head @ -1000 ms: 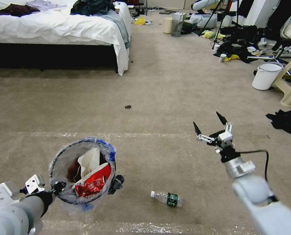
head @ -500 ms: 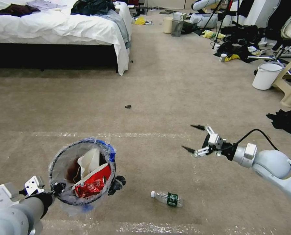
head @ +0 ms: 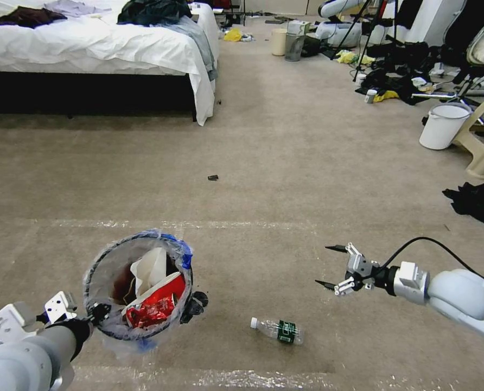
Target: Pick up the trash bin and place the garbage on the floor into it.
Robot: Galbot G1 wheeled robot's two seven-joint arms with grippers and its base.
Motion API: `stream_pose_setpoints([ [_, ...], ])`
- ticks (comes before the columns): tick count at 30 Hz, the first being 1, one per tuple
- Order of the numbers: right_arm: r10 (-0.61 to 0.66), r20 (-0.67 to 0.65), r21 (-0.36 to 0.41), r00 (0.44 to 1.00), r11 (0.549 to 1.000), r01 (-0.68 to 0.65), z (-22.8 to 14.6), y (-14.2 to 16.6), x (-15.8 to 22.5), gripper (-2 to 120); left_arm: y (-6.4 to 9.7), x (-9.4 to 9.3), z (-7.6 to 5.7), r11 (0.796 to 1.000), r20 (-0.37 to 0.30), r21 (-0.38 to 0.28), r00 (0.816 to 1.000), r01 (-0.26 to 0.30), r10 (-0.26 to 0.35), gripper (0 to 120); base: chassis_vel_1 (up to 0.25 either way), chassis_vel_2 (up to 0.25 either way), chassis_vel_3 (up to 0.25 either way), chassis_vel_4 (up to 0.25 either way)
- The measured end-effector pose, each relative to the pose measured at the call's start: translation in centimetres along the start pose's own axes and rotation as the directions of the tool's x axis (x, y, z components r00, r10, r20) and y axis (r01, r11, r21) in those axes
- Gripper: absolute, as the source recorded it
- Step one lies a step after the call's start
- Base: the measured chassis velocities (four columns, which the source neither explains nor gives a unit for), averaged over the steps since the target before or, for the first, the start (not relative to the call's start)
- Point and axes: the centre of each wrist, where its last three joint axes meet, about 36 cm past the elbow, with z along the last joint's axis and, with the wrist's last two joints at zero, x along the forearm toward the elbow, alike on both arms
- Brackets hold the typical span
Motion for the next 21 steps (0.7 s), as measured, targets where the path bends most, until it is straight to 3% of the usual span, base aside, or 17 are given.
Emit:
stream_pose_setpoints([
  [5, -0.012, -0.070, -0.047, 0.998, 0.999, 0.009, -0.2, 0.6, -0.3, 100, 0.1, -0.4, 0.0, 1.000, -0.006, -0.006, 1.000, 0.007, -0.007, 0, 0.000, 0.000, 0.000, 0.000],
  [8, -0.102, -0.099, -0.102, 0.990, 0.991, 0.092, 0.1, 1.0, -0.6, 100, 0.1, -0.5, 0.1, 1.000, -0.007, -0.011, 1.000, 0.011, -0.011, 0, 0.000, 0.000, 0.000, 0.000],
  [14, -0.231, -0.058, -0.109, 0.971, 0.968, 0.224, 0.3, 0.7, -1.2, 100, 0.2, -0.5, 0.2, 1.000, -0.012, -0.016, 1.000, 0.015, -0.015, 0, 0.000, 0.000, 0.000, 0.000],
  [21, -0.280, -0.031, -0.109, 0.960, 0.955, 0.275, 1.0, 0.8, -2.0, 100, 0.1, -0.5, 0.3, 1.000, -0.015, -0.018, 1.000, 0.016, -0.016, 0, 0.000, 0.000, 0.000, 0.000],
])
